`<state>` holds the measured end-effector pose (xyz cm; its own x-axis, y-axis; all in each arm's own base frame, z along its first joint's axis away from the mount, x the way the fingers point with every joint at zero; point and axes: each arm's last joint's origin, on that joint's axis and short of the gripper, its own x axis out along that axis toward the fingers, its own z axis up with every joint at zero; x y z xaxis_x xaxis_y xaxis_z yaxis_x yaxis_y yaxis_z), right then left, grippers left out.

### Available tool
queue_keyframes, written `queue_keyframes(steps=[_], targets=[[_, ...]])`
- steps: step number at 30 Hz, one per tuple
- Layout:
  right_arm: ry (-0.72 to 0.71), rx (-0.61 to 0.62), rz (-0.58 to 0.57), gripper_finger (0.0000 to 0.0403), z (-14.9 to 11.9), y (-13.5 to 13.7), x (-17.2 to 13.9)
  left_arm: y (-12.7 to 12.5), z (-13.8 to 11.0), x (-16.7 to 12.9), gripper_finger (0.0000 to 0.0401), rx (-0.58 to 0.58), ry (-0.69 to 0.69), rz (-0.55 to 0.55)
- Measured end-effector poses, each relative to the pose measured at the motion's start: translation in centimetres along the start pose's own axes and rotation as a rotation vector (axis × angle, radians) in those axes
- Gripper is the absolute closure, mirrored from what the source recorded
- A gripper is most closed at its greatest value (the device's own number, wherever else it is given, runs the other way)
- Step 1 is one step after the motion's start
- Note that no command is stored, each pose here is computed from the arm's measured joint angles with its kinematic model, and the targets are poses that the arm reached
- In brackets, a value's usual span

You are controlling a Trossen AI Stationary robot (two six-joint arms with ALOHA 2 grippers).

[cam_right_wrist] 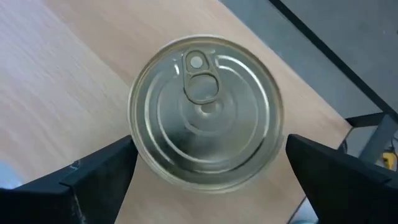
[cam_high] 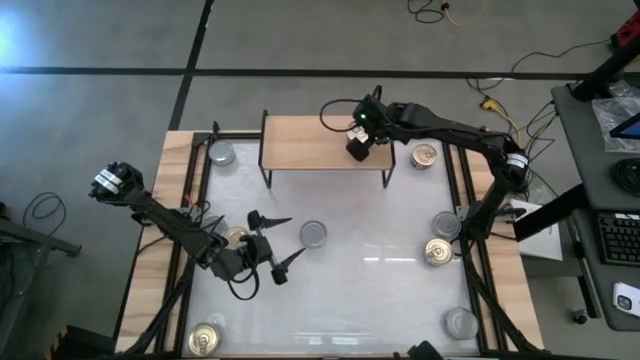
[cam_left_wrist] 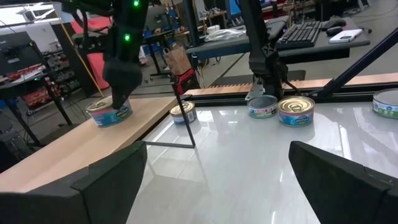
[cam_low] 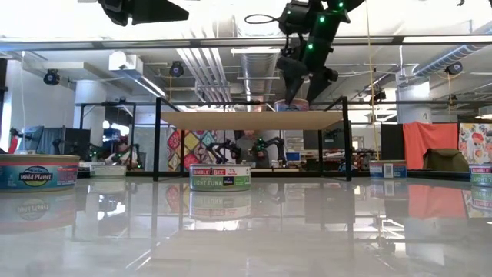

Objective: Stack canned seafood by type on shelf
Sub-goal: Put the blue tuna can on the shelf

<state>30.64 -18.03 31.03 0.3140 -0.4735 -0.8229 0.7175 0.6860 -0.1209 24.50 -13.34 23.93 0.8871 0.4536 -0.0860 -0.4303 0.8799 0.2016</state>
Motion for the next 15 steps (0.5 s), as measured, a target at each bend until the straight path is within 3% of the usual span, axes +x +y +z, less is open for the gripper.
queue_keyframes(steps=[6, 9, 15], targets=[[-0.016, 0.135, 0.008, 0.0003, -0.2, -0.3, -1.5, 0.0, 0.0, 0.0, 0.0024, 0.0, 0.0, -0.001], [0.06, 0.262, 0.056, 0.0003, -0.8, -0.1, -1.7, 0.0, 0.0, 0.0, 0.0024, 0.0, 0.0, 0.0], [0.15, 0.354, 0.134, 0.0003, -1.5, 1.5, -1.2, 0.0, 0.0, 0.0, 0.0024, -0.001, 0.0, 0.0]])
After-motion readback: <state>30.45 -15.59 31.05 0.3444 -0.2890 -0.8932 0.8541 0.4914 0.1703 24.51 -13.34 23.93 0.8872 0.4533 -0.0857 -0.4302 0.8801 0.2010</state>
